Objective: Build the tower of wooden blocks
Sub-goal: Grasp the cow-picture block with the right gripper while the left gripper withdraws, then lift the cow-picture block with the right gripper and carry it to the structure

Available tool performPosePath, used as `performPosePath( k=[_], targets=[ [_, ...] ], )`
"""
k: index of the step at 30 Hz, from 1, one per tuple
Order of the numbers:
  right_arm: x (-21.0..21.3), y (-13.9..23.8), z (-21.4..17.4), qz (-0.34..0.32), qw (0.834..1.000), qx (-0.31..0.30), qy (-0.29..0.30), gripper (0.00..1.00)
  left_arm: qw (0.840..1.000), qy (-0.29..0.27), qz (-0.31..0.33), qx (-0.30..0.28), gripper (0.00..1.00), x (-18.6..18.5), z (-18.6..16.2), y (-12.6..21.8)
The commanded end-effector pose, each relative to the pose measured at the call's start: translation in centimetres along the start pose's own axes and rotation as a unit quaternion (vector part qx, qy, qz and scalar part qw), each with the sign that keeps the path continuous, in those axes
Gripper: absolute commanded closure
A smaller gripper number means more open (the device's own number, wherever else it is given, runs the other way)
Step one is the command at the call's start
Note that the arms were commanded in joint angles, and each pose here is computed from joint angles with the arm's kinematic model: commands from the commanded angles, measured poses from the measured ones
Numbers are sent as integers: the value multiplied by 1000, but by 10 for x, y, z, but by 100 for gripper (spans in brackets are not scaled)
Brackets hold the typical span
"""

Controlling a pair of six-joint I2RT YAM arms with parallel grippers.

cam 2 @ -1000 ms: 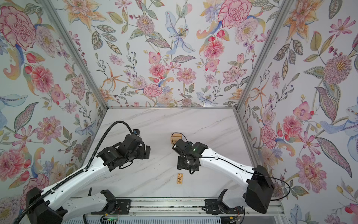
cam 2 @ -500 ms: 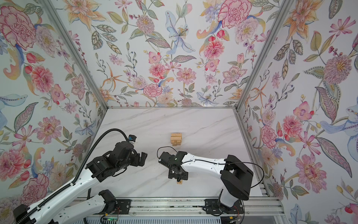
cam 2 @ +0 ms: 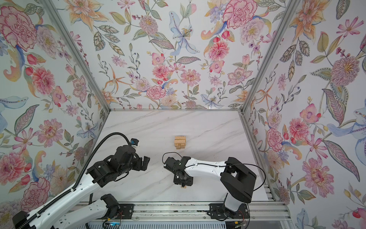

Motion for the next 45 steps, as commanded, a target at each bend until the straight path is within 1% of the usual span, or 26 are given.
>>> performPosePath(
  k=[1, 8, 15, 18, 20, 25, 30, 35, 39, 45],
  targets=[
    [-5, -10, 1, -12, 1000, 8, 3, 52, 1000, -2, -4, 2, 1, 1, -2, -1],
    [-3, -16, 2, -12, 1000, 16, 10, 59, 1000, 3, -2, 2, 1, 2, -1, -1],
    [0, -20, 1, -13, 1000, 24, 15, 72, 1000, 9, 2, 3, 1, 4, -2, 0],
    [3, -16, 2, -5, 1000, 22, 15, 79, 1000, 12, 5, 3, 1, 6, -2, 0],
    [5, -12, 4, 2, 1000, 21, 15, 81, 1000, 12, 5, 1, 1, 6, -1, 1],
    [18, 11, 17, 31, 999, 7, 20, 83, 1000, 10, 12, -2, 1, 10, 6, -1],
    [33, 50, 47, 47, 998, -21, 39, 82, 1000, 9, 17, -8, 1, 16, 19, -5],
    [45, 81, 88, 55, 996, -44, 52, 80, 1000, 16, 18, -18, 1, 20, 35, -13],
    [53, 90, 124, 58, 995, -52, 60, 80, 999, 17, 20, -25, 1, 22, 52, -21],
    [69, 90, 174, 63, 994, -52, 71, 79, 999, 13, 19, -29, 1, 22, 76, -34]
  ],
)
Point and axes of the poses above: each gripper's point midway between its finger pads, its own y axis back along the fingers, its own x axis along the line the jaws close on, z = x × y, the point moved 4 cm from there along y, back along the fingers, and after that the axes turned 7 degrees about -y, right-handed, at the moved point
